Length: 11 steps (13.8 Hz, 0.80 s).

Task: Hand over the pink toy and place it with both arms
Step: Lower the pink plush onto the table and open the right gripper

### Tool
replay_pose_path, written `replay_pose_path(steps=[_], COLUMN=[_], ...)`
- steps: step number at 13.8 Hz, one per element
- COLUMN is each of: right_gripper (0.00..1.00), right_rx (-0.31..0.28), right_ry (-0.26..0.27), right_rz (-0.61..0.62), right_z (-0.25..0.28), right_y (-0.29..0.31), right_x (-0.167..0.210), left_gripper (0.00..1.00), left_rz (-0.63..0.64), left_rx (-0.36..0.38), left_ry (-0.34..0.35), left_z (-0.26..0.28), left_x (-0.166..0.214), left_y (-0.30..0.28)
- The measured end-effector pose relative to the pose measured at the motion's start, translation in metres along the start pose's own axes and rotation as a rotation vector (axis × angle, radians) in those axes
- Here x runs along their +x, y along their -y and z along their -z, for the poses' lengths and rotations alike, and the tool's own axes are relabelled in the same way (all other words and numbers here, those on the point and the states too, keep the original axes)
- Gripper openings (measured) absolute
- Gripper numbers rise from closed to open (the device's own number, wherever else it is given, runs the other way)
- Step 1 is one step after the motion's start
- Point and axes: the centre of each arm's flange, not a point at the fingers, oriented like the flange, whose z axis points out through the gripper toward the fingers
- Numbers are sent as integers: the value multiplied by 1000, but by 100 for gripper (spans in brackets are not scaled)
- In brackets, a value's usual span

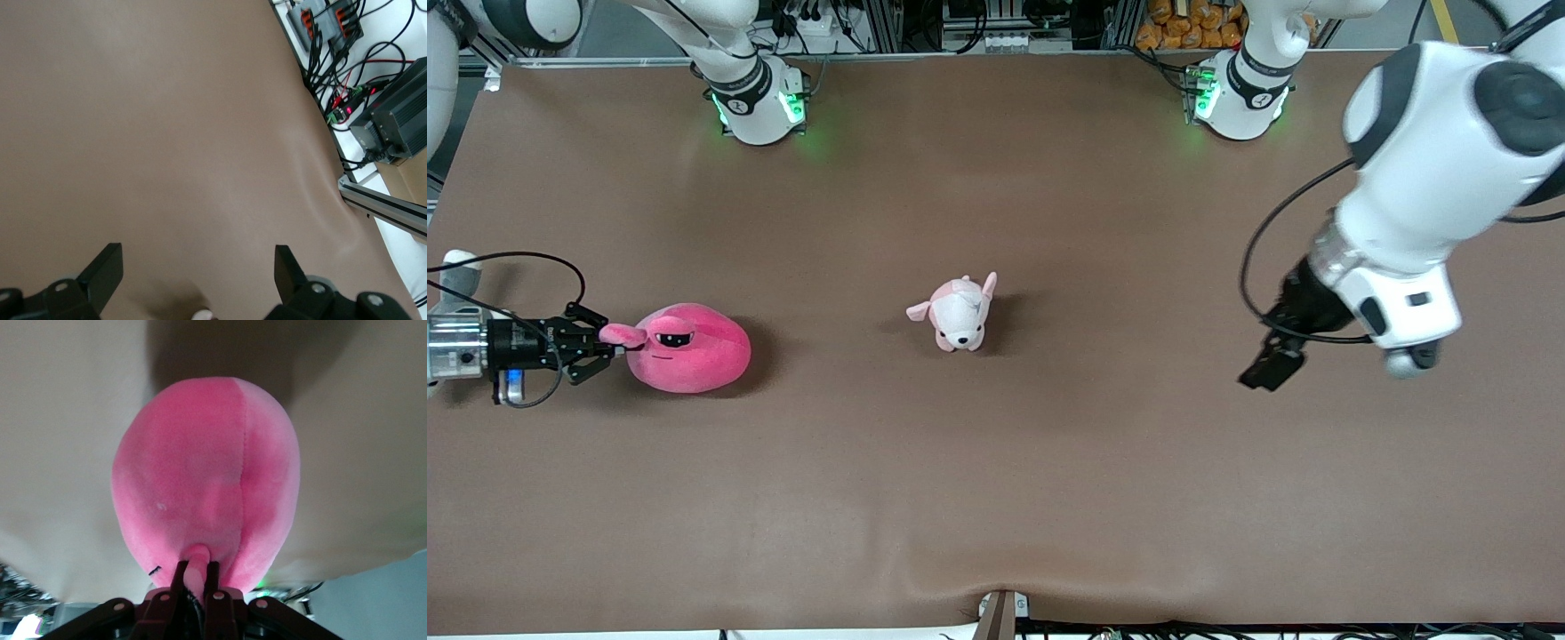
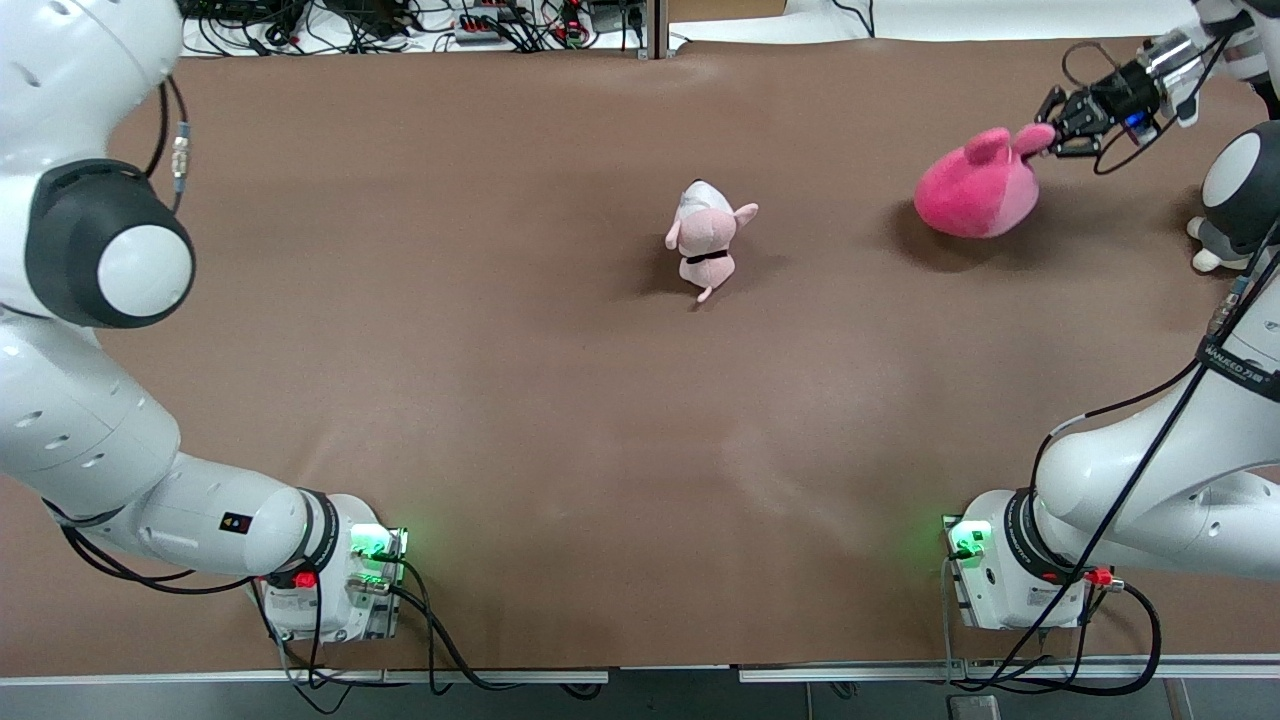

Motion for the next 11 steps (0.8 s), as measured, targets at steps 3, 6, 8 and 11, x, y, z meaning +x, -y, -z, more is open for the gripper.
replay_pose_path(steps=[3,6,8,11], right_gripper=[12,17,31,65], right_rx=[-54,-50,-46,-106], right_ry=[-52,-64,-79,-123], right_rz=[101,167,206,327], right_z=[-11,-2,8,47], right_y=[-5,-10,-2,31], right_x=[22,27,19,-40], left_gripper=[100,100,100,100], left_rz=[-117,-230,-311,-466], left_rx=[25,49,68,105], left_ry=[14,21,29,58], left_z=[23,38,47,63], left_x=[29,46,54,64], left_y=[30,51,62,84])
